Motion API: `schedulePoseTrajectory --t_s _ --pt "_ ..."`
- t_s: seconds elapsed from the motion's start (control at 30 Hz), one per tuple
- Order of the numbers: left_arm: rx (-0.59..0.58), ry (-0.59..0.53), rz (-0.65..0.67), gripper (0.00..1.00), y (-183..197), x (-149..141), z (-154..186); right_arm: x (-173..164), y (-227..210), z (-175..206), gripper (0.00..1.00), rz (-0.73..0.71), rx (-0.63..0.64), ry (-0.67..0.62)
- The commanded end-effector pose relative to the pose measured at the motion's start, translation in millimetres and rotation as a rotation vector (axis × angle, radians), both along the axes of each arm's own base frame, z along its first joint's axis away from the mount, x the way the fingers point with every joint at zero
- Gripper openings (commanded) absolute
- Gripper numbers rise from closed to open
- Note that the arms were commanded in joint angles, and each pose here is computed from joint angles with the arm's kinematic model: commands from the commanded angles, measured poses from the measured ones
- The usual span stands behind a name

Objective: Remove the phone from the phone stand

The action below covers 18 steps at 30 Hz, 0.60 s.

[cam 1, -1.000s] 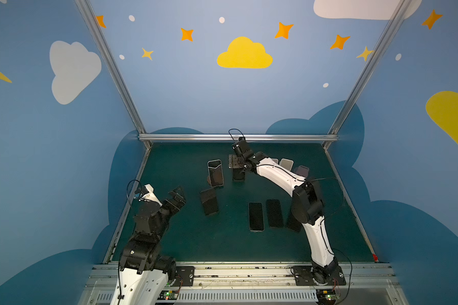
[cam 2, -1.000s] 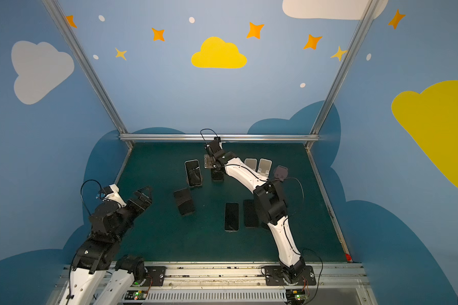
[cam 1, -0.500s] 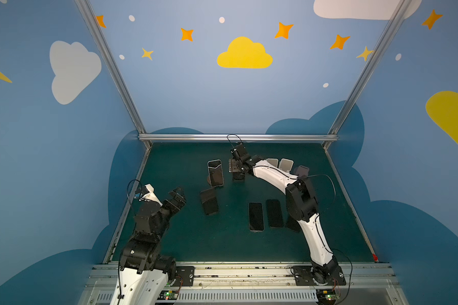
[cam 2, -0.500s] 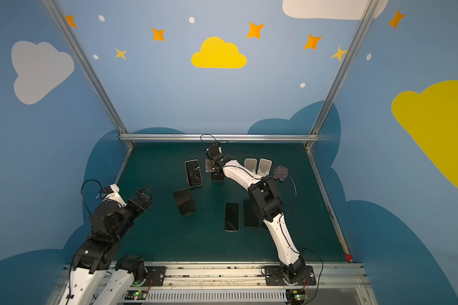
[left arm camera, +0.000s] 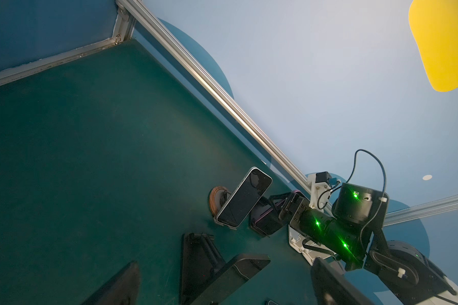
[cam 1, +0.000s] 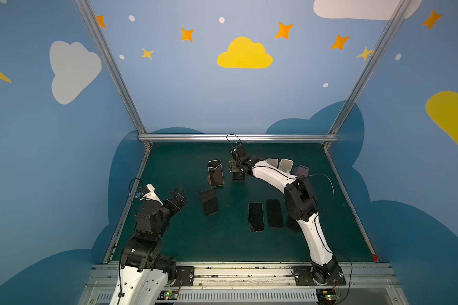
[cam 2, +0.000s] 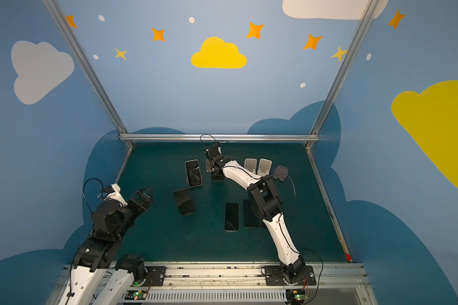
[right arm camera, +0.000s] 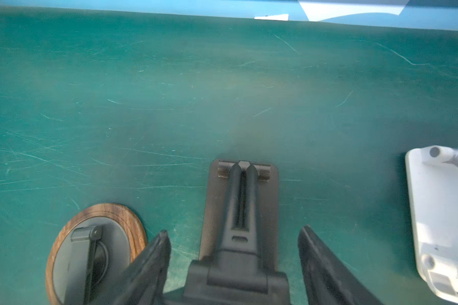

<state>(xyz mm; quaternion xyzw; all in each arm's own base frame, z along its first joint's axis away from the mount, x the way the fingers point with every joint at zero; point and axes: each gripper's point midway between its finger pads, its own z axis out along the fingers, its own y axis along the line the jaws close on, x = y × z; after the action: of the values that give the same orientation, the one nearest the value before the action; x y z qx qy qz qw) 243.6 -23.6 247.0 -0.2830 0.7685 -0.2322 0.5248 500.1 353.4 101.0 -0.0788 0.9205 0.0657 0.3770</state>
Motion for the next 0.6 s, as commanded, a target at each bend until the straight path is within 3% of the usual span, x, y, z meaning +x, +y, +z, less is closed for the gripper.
schedulePoseTrajectory --t_s 0.0,0.57 --pt "0.017 0.001 -0.010 1.00 -0.9 -0.4 -0.1 1.5 0.4 22.7 0.71 0.002 0.027 -0.054" --pt "0.029 -0.016 0.010 1.00 3.6 -2.8 4.8 -16.8 6.2 65.7 0.72 0.061 0.014 -0.131"
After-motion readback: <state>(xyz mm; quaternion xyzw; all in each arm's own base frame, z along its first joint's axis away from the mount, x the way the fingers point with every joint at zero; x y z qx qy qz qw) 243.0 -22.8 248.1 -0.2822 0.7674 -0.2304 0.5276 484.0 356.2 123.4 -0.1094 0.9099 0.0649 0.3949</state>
